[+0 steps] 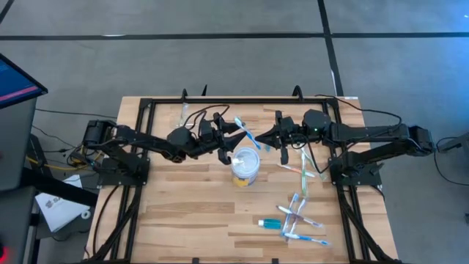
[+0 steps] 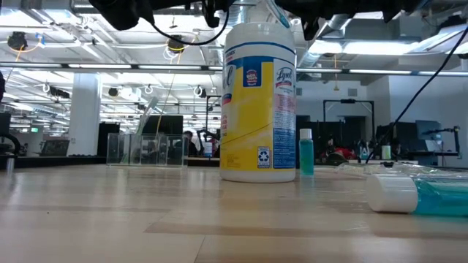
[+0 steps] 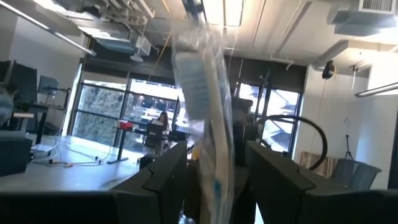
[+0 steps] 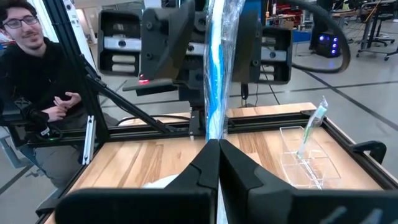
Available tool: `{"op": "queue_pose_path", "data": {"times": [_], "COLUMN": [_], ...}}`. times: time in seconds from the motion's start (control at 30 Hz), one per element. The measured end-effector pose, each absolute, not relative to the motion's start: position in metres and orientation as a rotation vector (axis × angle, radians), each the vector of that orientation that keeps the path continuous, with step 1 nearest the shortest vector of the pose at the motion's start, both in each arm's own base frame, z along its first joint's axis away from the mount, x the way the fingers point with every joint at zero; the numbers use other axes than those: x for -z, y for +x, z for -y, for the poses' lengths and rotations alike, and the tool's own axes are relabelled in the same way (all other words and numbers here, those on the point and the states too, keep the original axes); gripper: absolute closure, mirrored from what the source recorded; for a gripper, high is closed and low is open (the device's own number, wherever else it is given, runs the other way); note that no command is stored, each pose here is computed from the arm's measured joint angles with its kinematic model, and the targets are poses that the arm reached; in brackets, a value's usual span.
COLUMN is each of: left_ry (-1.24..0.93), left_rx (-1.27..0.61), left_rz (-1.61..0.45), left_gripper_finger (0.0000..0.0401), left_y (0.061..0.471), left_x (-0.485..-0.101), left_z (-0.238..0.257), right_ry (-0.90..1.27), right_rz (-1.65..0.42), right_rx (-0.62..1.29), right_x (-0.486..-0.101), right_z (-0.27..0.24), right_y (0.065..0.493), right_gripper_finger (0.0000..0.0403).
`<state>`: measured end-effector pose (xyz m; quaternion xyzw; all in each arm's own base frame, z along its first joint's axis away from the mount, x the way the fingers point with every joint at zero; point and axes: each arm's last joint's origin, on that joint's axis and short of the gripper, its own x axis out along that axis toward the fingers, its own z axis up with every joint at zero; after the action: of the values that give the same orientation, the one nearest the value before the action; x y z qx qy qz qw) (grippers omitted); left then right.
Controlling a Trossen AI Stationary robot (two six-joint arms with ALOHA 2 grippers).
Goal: Pick & Place toothbrushing station
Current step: Put the top blue toothbrush into the transparent organizer
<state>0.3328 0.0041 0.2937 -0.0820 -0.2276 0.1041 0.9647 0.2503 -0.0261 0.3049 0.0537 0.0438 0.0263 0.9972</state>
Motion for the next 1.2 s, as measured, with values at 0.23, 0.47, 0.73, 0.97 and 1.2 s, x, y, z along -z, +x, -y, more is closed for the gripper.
{"op": "queue_pose_path", "data": {"times": [0.23,0.47,0.73,0.97,1.2], "left_ry": [-0.167,-0.166,-0.147,-0.144,-0.138], "left_rx": [-0.212,-0.212,-0.228,-0.232,-0.242], "left_rz": [0.465,0.464,0.451,0.430,0.384], "left_gripper_finger": [0.0269,0.0351,0.0391,0.0395,0.0395], "left_y": [0.333,0.333,0.333,0.334,0.324], "left_x": [-0.295,-0.295,-0.294,-0.292,-0.299], "left_z": [-0.004,-0.004,-0.004,-0.004,-0.004], "right_ry": [0.108,0.108,0.093,0.087,0.067], "right_rz": [-0.089,-0.090,-0.097,-0.110,-0.102], "right_rx": [-0.053,-0.053,-0.048,-0.049,-0.055], "right_x": [-0.305,-0.305,-0.304,-0.303,-0.303], "right_z": [0.026,0.026,0.026,0.026,0.026], "right_y": [0.250,0.250,0.250,0.250,0.250], "right_gripper_finger": [0.0403,0.0403,0.0403,0.0402,0.0365]}}
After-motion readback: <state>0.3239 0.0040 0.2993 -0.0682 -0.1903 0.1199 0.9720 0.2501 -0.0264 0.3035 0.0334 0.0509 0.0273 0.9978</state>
